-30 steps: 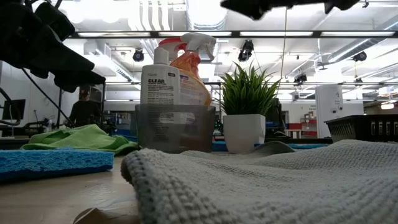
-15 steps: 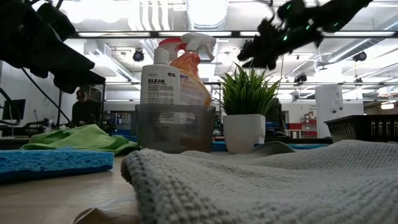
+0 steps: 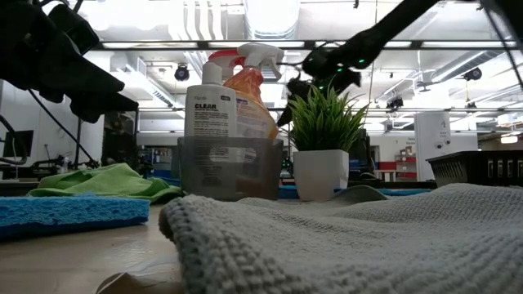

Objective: Pick & Place Kitchen Items
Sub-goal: Put the red towel into the purple bucket

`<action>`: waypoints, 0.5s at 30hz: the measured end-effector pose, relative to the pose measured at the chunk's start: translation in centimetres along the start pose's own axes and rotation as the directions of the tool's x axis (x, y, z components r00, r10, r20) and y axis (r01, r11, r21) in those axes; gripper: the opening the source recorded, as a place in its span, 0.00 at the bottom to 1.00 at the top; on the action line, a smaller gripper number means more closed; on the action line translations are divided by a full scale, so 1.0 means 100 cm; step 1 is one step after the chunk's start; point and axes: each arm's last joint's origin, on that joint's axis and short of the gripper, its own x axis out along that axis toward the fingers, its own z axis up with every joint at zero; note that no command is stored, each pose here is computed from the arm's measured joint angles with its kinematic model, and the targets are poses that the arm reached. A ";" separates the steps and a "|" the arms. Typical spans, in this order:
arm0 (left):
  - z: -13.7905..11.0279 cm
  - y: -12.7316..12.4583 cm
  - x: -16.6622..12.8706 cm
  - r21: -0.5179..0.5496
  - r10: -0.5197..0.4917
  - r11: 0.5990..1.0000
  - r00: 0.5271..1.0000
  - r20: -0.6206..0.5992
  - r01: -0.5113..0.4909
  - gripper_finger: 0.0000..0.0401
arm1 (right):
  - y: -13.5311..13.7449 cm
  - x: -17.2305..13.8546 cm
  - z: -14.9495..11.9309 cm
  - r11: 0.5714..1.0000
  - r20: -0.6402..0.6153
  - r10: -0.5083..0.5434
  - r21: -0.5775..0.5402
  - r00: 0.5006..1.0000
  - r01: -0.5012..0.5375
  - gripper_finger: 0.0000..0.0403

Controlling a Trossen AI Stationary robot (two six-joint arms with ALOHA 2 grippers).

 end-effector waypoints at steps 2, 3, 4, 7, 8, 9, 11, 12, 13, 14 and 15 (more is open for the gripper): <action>0.000 0.000 0.000 0.000 0.000 1.000 1.000 0.000 0.000 0.70 | -0.002 0.008 0.005 1.000 -0.041 0.000 0.018 0.999 0.001 0.88; 0.000 0.000 0.000 0.001 0.000 1.000 1.000 0.000 0.000 0.70 | -0.003 0.011 0.007 1.000 -0.060 0.001 0.025 0.998 0.001 0.88; 0.000 0.000 0.000 0.001 0.000 1.000 1.000 0.000 0.000 0.70 | -0.003 0.014 0.009 1.000 -0.075 -0.002 0.031 0.997 0.005 0.88; 0.000 0.000 0.000 0.002 0.000 1.000 1.000 -0.001 0.000 0.70 | -0.003 0.022 0.014 0.999 -0.087 -0.041 0.029 0.995 0.043 0.88; 0.000 0.000 0.000 0.004 0.001 1.000 1.000 -0.002 -0.001 0.70 | -0.003 0.024 0.015 0.998 -0.090 -0.058 0.026 0.994 0.061 0.88; 0.000 0.000 0.000 0.005 0.001 1.000 1.000 -0.003 -0.001 0.70 | -0.002 0.026 0.015 0.997 -0.099 -0.072 0.025 0.992 0.075 0.88; -0.001 0.000 0.000 0.008 0.003 1.000 1.000 -0.009 -0.003 0.70 | -0.004 0.031 0.014 0.996 -0.117 -0.085 0.027 0.989 0.088 0.88; -0.001 0.000 0.000 0.009 0.003 1.000 1.000 -0.010 -0.003 0.70 | -0.005 0.033 0.012 0.995 -0.133 -0.085 0.031 0.987 0.090 0.88; -0.001 0.000 0.000 0.010 0.004 1.000 1.000 -0.011 -0.004 0.70 | -0.005 0.036 0.009 0.995 -0.150 -0.084 0.035 0.985 0.090 0.88; -0.001 0.000 0.000 0.011 0.004 1.000 1.000 -0.013 -0.004 0.70 | -0.006 0.038 0.007 0.995 -0.159 -0.084 0.037 0.984 0.091 0.88; -0.001 0.000 0.000 0.011 0.004 1.000 1.000 -0.013 -0.004 0.70 | -0.007 0.040 0.006 0.995 -0.171 -0.084 0.040 0.982 0.092 0.88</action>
